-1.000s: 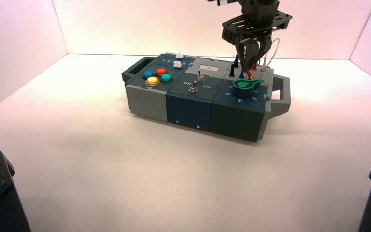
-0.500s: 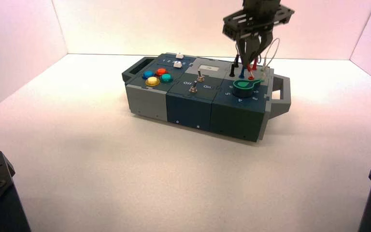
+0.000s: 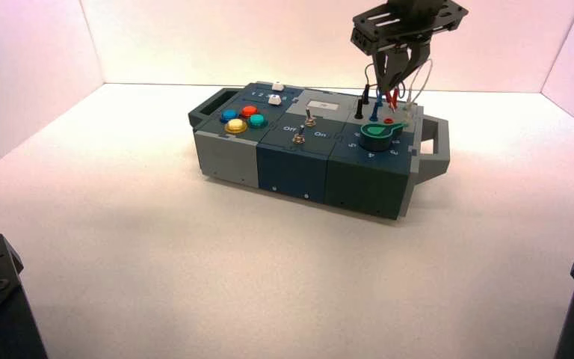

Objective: Insert the red wire.

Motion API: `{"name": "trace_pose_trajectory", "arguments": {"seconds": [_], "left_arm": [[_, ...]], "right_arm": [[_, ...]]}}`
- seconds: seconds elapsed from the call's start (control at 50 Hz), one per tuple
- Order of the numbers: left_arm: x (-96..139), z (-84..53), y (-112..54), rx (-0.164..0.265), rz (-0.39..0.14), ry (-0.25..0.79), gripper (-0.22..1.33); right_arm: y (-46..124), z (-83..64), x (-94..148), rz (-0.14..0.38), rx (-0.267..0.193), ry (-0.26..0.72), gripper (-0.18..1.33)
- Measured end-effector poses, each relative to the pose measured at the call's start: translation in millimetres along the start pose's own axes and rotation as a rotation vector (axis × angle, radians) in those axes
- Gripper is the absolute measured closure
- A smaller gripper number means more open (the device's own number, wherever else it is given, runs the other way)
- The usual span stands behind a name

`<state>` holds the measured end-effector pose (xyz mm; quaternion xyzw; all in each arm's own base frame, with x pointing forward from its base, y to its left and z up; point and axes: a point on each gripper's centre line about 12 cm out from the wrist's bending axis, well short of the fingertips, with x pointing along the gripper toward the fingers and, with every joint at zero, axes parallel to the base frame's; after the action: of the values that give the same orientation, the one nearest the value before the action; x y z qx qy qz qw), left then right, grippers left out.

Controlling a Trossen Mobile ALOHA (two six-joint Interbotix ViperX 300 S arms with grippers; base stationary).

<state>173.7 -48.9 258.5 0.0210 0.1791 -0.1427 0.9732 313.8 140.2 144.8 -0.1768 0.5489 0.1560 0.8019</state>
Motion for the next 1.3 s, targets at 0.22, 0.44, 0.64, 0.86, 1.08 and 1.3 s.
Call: {"name": "trace_pose_trajectory", "arguments": {"seconds": [0.22,0.44,0.64,0.86,1.08,1.3], "left_arm": [[0,0.2,0.0,0.000,0.000,-0.002,1.28],[0,0.8,0.0,0.000,0.000,-0.003,1.28],[0,0.2,0.0,0.000,0.000,-0.002,1.28],[0,0.4,0.0,0.002,0.000,-0.003,1.28],[0,0.4,0.0,0.000,0.000,-0.003,1.28],[-1,0.6,0.0,0.000,0.000,-0.005,1.28]], "right_arm": [[-0.6,-0.5,-6,0.003,0.041,-0.046,1.16],[-0.1,-4.1,-7,0.007,0.080,-0.065,1.16],[0.6,-11.2,-9,0.012,0.098,-0.091,1.16],[1.3,-18.9,-13,0.019,0.117,-0.121,1.16],[3.0,-25.5,-9,0.030,0.143,-0.140,1.16],[4.3,-28.8,-6,0.037,0.155,-0.158,1.16]]}}
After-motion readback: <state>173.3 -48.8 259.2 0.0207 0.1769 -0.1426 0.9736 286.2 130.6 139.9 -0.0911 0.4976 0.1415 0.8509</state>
